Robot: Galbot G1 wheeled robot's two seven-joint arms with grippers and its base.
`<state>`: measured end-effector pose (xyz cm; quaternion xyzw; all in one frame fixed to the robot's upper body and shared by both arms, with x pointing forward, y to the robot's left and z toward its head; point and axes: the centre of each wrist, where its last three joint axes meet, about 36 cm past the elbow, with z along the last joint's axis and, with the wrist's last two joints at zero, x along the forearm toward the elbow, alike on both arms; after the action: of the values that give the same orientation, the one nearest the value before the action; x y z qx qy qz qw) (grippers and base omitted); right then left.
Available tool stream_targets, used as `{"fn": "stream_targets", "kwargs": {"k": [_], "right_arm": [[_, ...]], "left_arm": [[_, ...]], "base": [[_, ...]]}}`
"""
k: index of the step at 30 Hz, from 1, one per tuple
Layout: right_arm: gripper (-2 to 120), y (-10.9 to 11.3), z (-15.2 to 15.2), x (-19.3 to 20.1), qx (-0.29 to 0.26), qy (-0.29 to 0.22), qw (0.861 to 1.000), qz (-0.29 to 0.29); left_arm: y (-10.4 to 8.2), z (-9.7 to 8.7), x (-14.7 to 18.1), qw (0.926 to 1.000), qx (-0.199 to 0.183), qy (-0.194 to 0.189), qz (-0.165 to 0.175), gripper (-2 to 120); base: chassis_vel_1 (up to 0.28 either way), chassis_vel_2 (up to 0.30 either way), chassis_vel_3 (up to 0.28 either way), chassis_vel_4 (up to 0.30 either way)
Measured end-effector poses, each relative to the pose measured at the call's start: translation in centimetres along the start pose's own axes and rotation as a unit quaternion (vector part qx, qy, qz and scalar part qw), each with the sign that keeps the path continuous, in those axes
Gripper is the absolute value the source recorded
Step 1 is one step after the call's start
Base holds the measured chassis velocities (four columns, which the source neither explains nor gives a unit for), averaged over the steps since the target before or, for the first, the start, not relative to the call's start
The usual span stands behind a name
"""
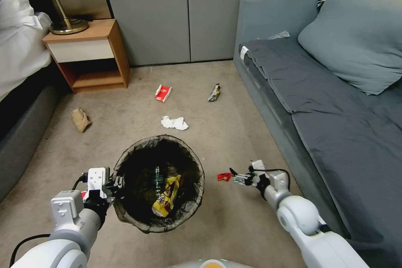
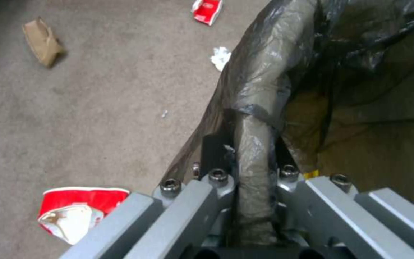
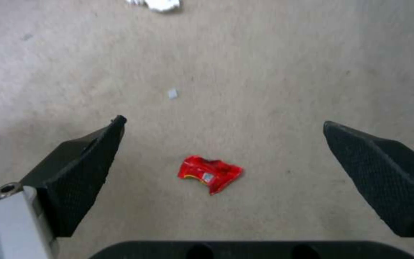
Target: Pick up the trash bin, then pick up the garbage from the floor and place it into the trash bin.
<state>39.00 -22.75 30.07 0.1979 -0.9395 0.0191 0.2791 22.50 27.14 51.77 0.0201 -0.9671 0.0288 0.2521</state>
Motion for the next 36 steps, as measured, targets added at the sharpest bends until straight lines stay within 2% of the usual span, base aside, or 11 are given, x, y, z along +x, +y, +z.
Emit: {"fn": "stream_targets", "kwargs": {"k": [10,20,36], "right_arm": [[100,0.5,1.5,-4.8,-0.017,0.021,0.999,0.021],[100,1.0,3.2,-7.8,0.007,0.035,0.999,0.025],[100,0.6,7.0,-10.2,0.009,0.077,0.996,0.038]], "left_arm": [[0.0,0.1,0.0,1.0,0.002,0.001,-0.002,1],[-0.1,0.2,0.1,1.0,-0.005,0.005,-0.001,1],[0.2,0.5,0.3,0.9999,-0.007,0.014,-0.006,1]], "base": [[0.0,0.0,0.0,0.0],[0.0,0.0,0.0,0.0],[0.0,0.0,0.0,0.0]]}}
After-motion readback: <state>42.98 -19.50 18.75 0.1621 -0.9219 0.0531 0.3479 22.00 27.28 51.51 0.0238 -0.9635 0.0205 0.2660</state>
